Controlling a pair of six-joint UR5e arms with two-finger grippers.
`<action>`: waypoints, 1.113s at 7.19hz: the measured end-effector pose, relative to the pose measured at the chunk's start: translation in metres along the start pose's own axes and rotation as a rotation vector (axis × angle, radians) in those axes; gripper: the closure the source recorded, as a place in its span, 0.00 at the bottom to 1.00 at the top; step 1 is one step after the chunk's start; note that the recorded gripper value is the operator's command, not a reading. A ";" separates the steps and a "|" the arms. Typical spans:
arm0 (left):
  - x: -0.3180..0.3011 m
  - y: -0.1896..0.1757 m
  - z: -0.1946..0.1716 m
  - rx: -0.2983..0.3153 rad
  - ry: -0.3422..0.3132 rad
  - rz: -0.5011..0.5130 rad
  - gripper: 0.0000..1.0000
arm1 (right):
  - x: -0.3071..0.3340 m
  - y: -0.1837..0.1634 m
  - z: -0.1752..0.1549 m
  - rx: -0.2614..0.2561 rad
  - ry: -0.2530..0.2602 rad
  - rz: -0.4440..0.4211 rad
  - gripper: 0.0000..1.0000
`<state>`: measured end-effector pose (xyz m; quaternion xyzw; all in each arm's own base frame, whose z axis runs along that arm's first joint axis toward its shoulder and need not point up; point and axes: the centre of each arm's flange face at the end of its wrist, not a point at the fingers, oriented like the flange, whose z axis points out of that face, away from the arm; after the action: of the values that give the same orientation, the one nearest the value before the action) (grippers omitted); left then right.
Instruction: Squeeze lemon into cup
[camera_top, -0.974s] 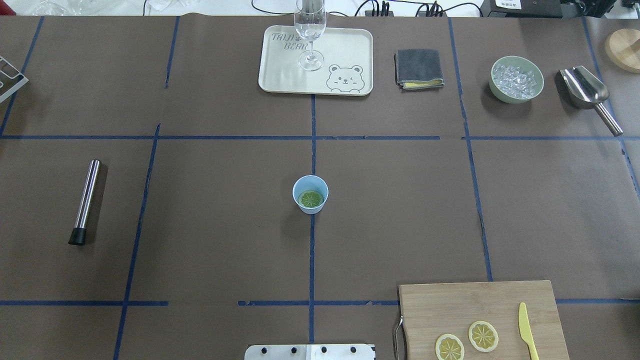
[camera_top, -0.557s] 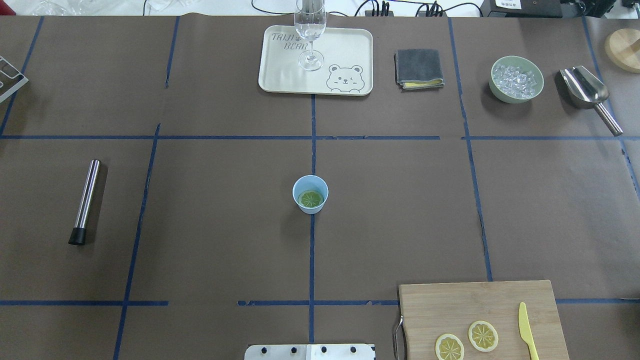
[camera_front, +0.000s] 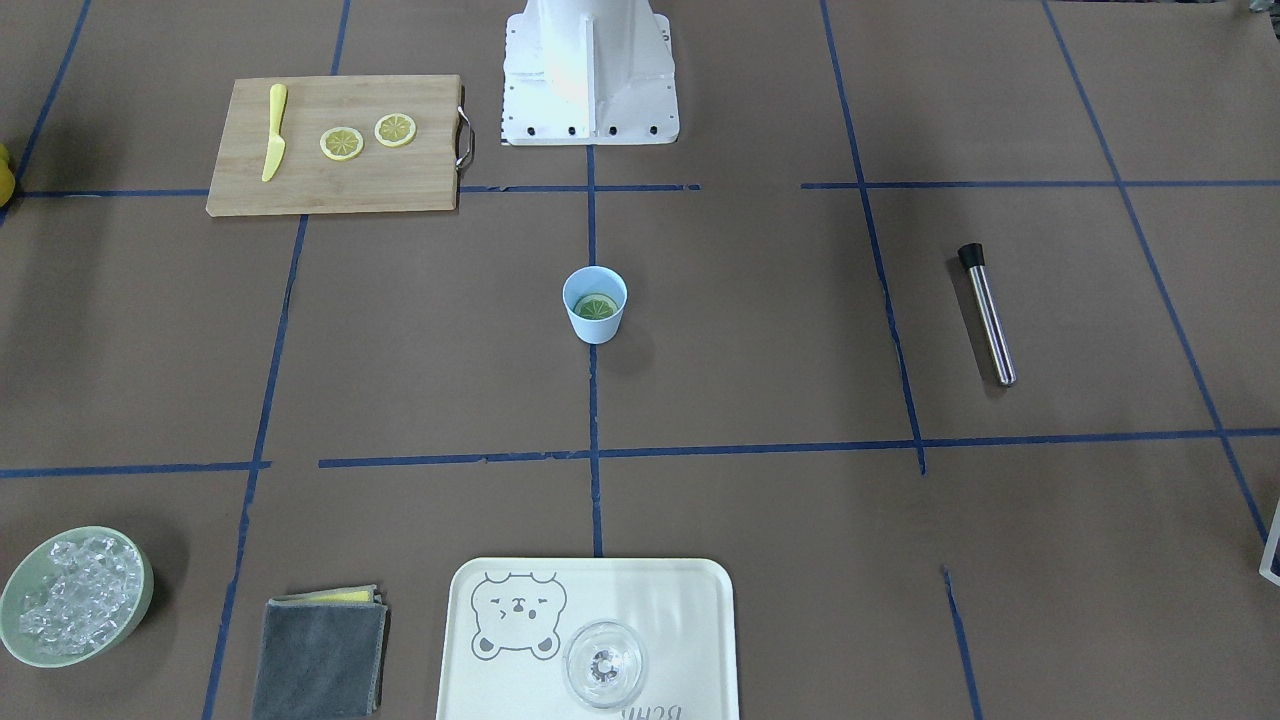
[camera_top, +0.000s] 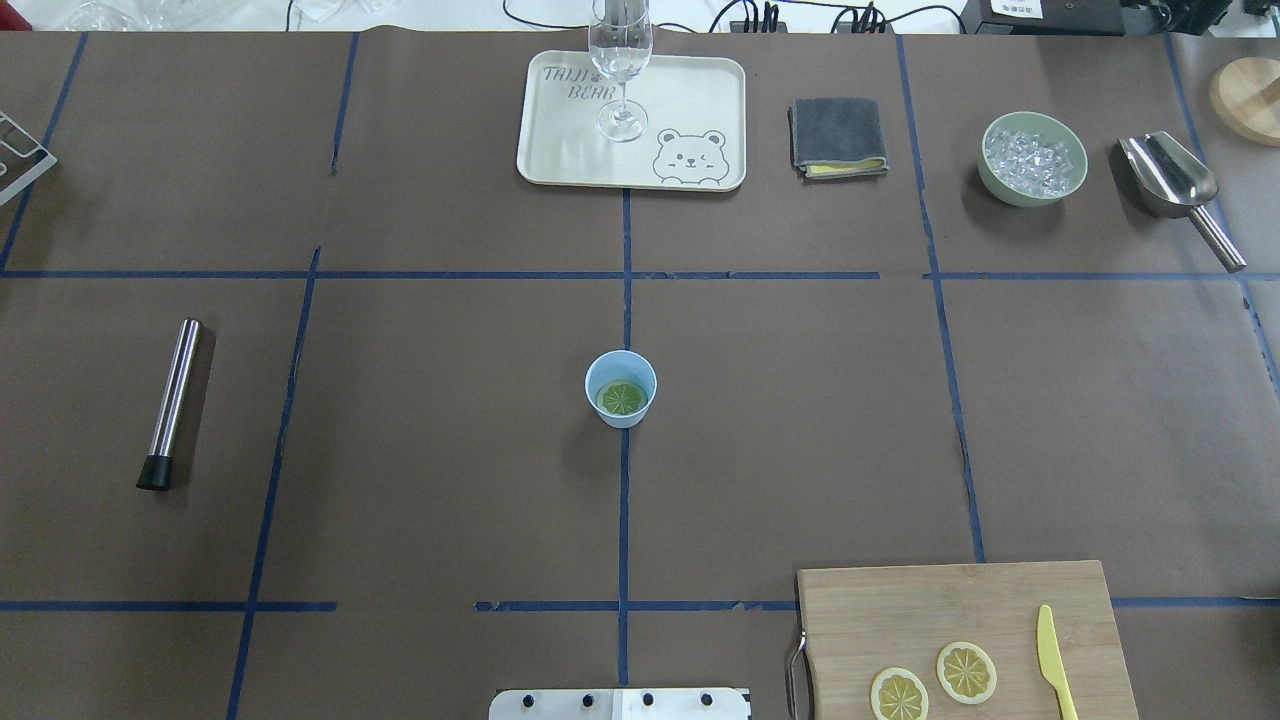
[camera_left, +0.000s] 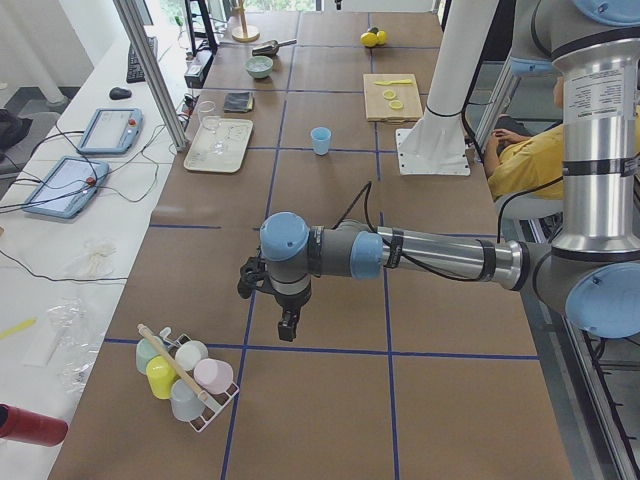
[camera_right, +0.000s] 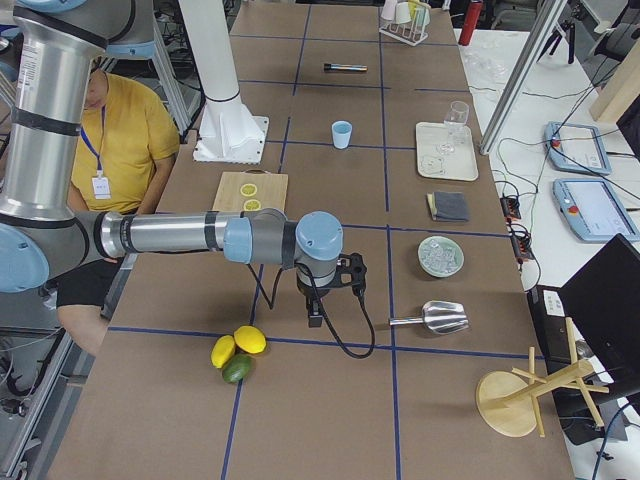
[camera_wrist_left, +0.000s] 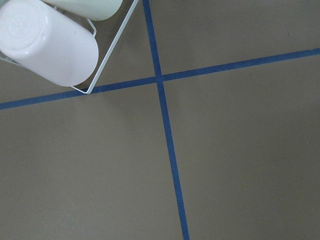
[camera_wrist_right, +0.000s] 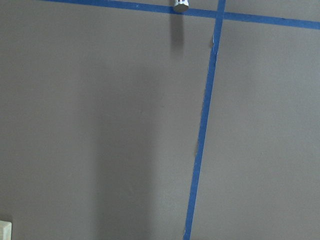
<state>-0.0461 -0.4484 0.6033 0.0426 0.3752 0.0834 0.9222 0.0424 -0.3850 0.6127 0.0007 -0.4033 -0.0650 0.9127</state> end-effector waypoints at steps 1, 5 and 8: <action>0.002 -0.001 -0.002 0.005 0.002 0.008 0.00 | -0.001 -0.001 0.000 0.001 -0.002 -0.001 0.00; 0.007 -0.009 -0.007 0.020 0.003 0.026 0.00 | 0.000 -0.002 0.000 0.001 -0.004 -0.001 0.00; 0.007 -0.015 -0.008 0.020 -0.005 0.029 0.00 | -0.001 -0.005 -0.001 0.004 -0.001 -0.005 0.00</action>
<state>-0.0445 -0.4619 0.5907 0.0573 0.3729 0.0932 0.9214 0.0419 -0.3902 0.6107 0.0036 -0.4037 -0.0666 0.9124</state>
